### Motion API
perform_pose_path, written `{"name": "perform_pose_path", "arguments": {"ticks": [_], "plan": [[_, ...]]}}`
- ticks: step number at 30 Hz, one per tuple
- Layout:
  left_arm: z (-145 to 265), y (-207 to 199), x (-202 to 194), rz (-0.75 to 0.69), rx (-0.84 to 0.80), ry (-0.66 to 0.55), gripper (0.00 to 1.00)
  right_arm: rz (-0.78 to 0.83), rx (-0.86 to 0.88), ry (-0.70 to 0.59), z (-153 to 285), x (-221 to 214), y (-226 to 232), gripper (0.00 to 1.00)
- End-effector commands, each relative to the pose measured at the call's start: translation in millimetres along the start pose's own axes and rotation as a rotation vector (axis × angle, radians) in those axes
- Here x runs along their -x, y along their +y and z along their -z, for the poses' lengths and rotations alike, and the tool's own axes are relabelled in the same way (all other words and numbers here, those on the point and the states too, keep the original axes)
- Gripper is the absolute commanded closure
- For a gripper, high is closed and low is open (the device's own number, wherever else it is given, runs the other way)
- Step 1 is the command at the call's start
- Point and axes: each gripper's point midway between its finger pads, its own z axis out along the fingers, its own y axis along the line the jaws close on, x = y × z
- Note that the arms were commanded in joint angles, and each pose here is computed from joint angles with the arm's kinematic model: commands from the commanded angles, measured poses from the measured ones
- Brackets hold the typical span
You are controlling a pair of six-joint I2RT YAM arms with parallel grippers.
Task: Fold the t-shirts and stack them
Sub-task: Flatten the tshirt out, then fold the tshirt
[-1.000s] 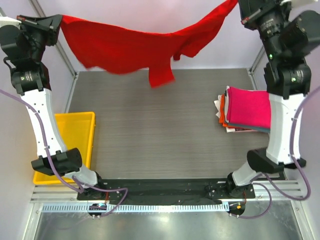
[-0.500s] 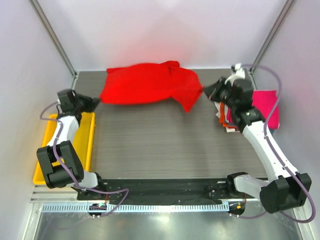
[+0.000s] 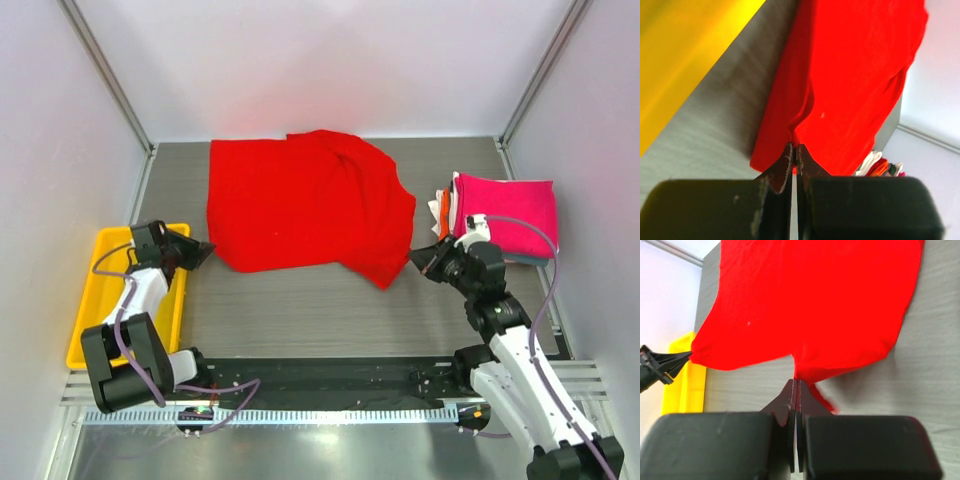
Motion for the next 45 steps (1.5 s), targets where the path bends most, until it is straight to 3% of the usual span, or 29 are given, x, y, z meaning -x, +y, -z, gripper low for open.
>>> {"name": "perform_pose_path", "arguments": {"ticks": [1, 9, 15, 21, 32, 45], "plan": [[15, 6, -12, -0.052, -0.003, 0.020, 1.00, -0.023, 0.028, 0.014, 18, -10, 4, 0.99], [56, 24, -17, -0.049, 0.058, -0.091, 1.00, 0.033, -0.019, -0.016, 48, -5, 2, 0.99], [62, 38, -33, 0.051, 0.093, -0.006, 1.00, 0.062, -0.006, -0.013, 60, -2, 10, 0.99], [59, 42, -32, 0.072, 0.108, -0.008, 1.00, 0.083, -0.075, -0.002, 50, 7, 2, 0.99], [48, 28, -11, 0.142, 0.124, -0.041, 1.00, 0.165, -0.155, 0.059, -18, 70, 25, 0.99], [27, 18, 14, 0.269, 0.195, -0.053, 1.00, 0.205, -0.186, 0.136, -100, 111, 37, 0.99]]}}
